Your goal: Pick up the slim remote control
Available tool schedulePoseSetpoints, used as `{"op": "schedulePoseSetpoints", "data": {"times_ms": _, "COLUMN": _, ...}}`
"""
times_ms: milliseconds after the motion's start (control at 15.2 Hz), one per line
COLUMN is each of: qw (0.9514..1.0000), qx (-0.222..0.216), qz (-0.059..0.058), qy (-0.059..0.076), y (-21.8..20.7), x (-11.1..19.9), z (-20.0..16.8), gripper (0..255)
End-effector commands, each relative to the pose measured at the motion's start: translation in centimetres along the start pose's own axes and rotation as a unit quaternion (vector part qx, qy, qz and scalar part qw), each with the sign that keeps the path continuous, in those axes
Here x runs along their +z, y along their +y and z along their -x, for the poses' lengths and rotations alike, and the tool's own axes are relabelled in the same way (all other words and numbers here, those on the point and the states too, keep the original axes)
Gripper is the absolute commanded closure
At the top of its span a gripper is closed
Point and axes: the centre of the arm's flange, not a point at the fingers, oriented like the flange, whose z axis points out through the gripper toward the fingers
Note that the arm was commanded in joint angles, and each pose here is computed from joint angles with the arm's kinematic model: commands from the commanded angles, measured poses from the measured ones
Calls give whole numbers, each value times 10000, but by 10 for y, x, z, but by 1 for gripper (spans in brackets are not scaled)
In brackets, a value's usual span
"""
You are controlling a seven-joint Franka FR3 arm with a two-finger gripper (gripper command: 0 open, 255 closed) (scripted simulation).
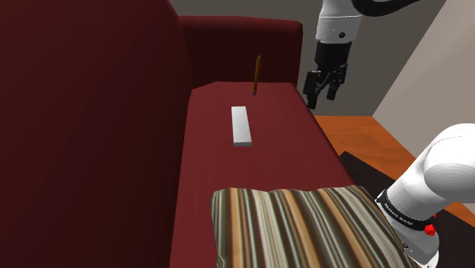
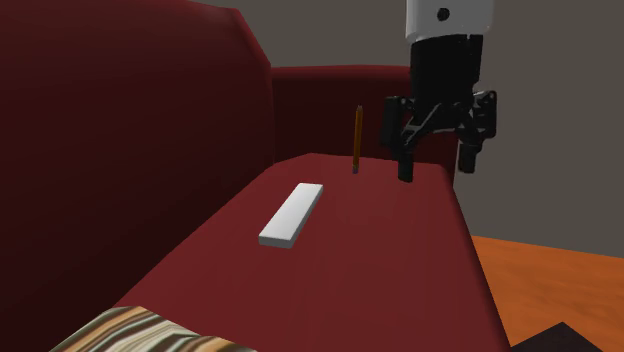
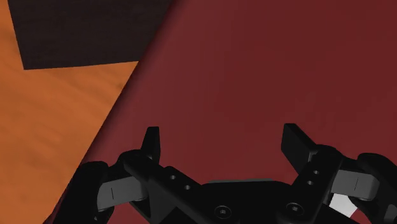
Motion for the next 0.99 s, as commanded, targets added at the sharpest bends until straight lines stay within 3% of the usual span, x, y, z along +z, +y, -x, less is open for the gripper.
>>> {"op": "schedulePoseSetpoints", "data": {"times_ms": 0, "qw": 9997, "qx": 221, "qz": -14, "qy": 75, "y": -18, "x": 7, "z": -12, "gripper": 0}}
{"op": "schedulePoseSetpoints", "data": {"times_ms": 462, "qw": 9951, "qx": 937, "qz": -36, "qy": 310, "y": -82, "x": 30, "z": -68, "gripper": 0}}
{"op": "schedulePoseSetpoints", "data": {"times_ms": 924, "qw": 9848, "qx": 1649, "qz": -59, "qy": 543, "y": -137, "x": 49, "z": -133, "gripper": 0}}
